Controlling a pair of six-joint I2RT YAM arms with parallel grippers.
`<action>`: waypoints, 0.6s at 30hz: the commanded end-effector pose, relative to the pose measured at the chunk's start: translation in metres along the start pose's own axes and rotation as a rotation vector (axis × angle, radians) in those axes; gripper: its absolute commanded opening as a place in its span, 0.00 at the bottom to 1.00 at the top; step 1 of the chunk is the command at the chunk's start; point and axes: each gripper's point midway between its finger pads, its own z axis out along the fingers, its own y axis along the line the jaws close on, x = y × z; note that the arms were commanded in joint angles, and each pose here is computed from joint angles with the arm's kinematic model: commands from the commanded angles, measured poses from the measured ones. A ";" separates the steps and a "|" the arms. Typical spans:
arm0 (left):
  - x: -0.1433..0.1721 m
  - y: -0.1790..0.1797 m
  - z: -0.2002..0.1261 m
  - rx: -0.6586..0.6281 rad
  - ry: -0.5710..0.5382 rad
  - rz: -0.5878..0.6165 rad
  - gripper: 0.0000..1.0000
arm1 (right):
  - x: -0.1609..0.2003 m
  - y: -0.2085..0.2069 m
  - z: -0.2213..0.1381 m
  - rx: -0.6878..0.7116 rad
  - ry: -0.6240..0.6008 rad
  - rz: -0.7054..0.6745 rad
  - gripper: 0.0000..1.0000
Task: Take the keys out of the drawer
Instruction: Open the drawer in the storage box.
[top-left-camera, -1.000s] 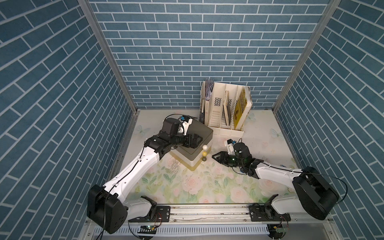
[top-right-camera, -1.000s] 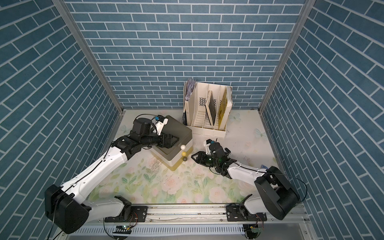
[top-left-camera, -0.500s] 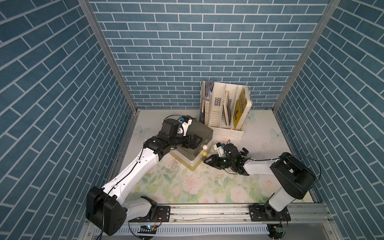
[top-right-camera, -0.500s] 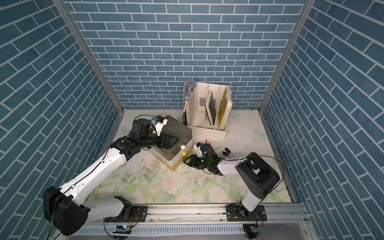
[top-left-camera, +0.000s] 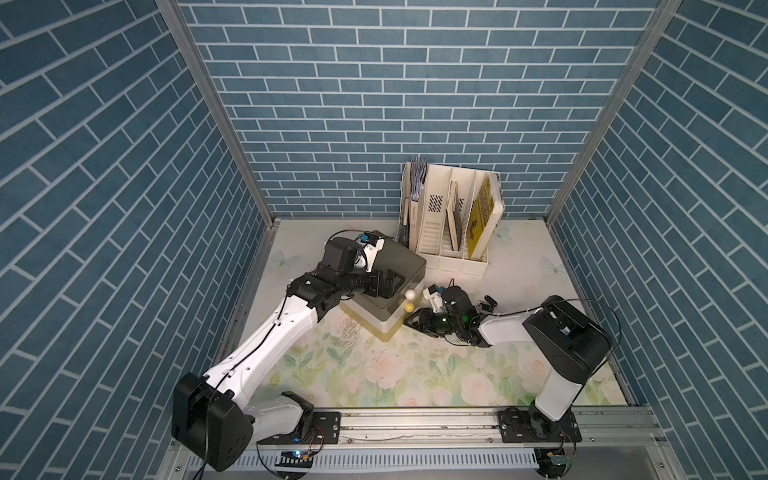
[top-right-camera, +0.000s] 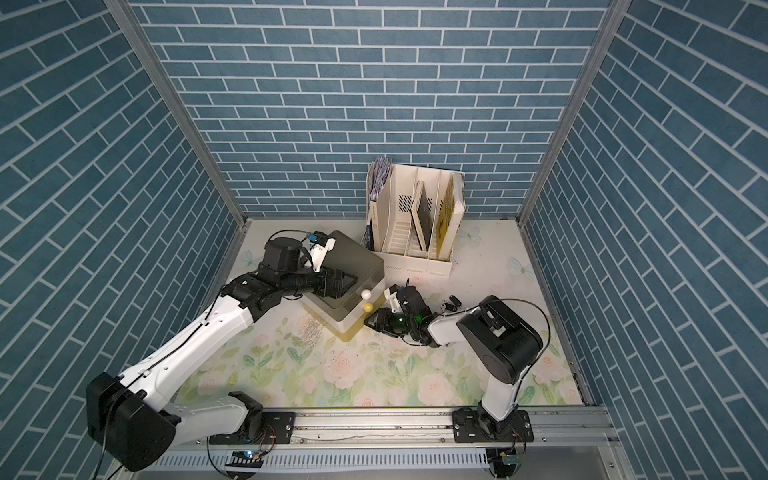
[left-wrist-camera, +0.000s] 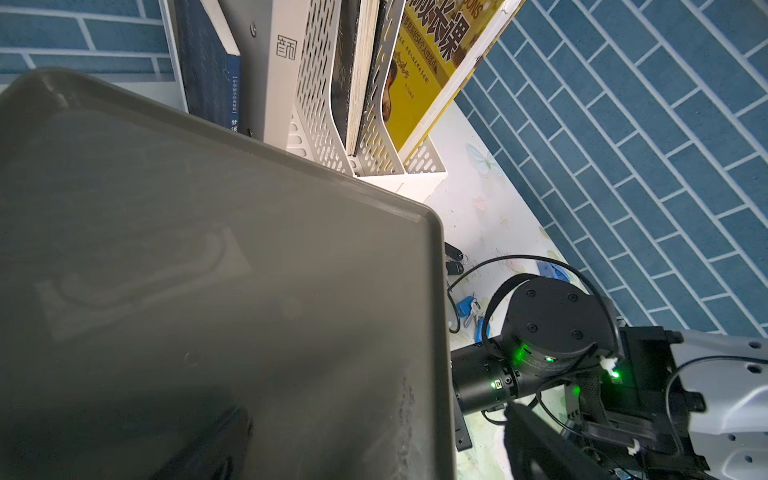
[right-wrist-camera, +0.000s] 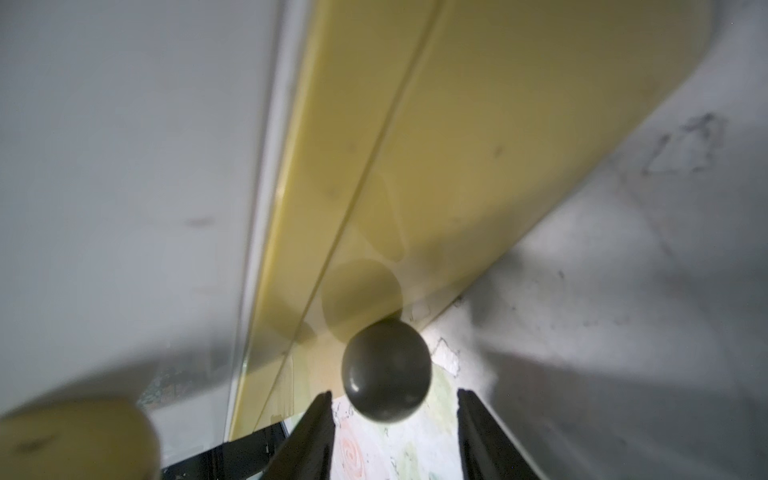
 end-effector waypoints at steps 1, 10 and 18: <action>0.035 0.017 0.007 -0.046 0.135 -0.059 1.00 | -0.015 0.008 0.004 -0.042 -0.034 -0.044 0.51; 0.035 0.020 0.006 -0.053 0.142 -0.056 1.00 | -0.020 0.005 0.008 -0.066 -0.044 -0.053 0.50; 0.038 0.022 0.008 -0.054 0.151 -0.059 1.00 | -0.026 0.015 0.008 -0.137 -0.083 -0.076 0.45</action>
